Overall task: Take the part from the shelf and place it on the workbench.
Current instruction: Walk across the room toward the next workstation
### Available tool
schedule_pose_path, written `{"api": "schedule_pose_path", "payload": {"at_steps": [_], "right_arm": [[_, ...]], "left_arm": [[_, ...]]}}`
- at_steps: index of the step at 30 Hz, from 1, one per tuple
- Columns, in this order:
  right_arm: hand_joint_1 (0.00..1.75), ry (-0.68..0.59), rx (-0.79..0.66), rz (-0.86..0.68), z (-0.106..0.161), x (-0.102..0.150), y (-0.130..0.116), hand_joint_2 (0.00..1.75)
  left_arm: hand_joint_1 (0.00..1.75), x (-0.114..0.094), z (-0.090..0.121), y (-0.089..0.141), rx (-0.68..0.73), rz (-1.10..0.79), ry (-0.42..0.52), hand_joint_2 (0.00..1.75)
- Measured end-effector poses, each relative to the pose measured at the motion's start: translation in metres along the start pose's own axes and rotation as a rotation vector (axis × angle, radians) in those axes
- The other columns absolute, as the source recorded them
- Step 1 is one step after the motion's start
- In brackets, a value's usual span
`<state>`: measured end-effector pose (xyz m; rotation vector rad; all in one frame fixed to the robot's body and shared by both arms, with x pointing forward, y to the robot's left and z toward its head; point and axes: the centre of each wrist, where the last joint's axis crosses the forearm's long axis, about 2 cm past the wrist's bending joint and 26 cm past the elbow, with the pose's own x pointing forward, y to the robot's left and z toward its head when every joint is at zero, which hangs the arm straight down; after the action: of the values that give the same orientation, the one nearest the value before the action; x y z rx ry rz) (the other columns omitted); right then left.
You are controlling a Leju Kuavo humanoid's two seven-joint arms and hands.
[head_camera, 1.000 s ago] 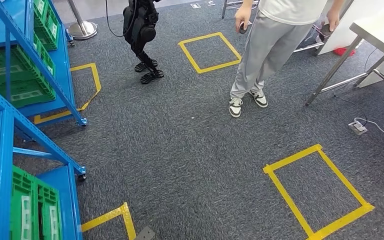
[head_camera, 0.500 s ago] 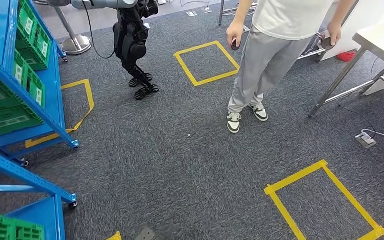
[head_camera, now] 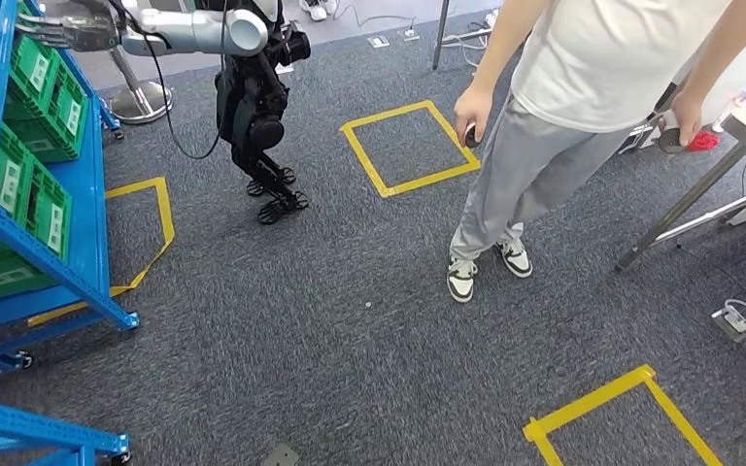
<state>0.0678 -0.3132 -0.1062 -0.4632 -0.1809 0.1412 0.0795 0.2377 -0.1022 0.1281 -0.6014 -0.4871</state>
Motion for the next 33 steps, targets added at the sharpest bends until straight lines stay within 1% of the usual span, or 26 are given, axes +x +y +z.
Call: {"api": "schedule_pose_path", "payload": {"at_steps": [5, 11, 20, 27, 31, 33], "right_arm": [[0.0, 0.021, 0.01, 0.01, 0.002, -0.012, 0.004, 0.0], [0.0, -0.007, -0.009, -0.002, -0.002, 0.004, -0.004, 0.0], [0.0, -0.005, 0.0, -0.002, 0.0, 0.003, 0.0, 0.0], [0.0, -0.019, -0.01, -0.007, -0.002, 0.011, -0.005, 0.0], [0.0, -0.041, -0.015, -0.005, -0.001, 0.005, -0.003, 0.0], [0.0, -0.062, -0.02, -0.006, -0.001, 0.001, -0.003, 0.0]], "left_arm": [[0.0, -0.002, 0.0, 0.002, 0.007, -0.002, 0.005, 0.0], [0.0, 0.009, -0.003, 0.002, 0.006, 0.002, -0.017, 0.0], [0.0, 0.0, -0.001, 0.002, 0.008, -0.002, 0.004, 0.0], [0.0, 0.004, -0.001, 0.001, 0.014, -0.002, -0.005, 0.0], [0.0, 0.003, -0.001, 0.0, 0.012, 0.006, -0.005, 0.0], [0.0, 0.007, -0.003, 0.001, 0.011, 0.012, -0.014, 0.0]]}}
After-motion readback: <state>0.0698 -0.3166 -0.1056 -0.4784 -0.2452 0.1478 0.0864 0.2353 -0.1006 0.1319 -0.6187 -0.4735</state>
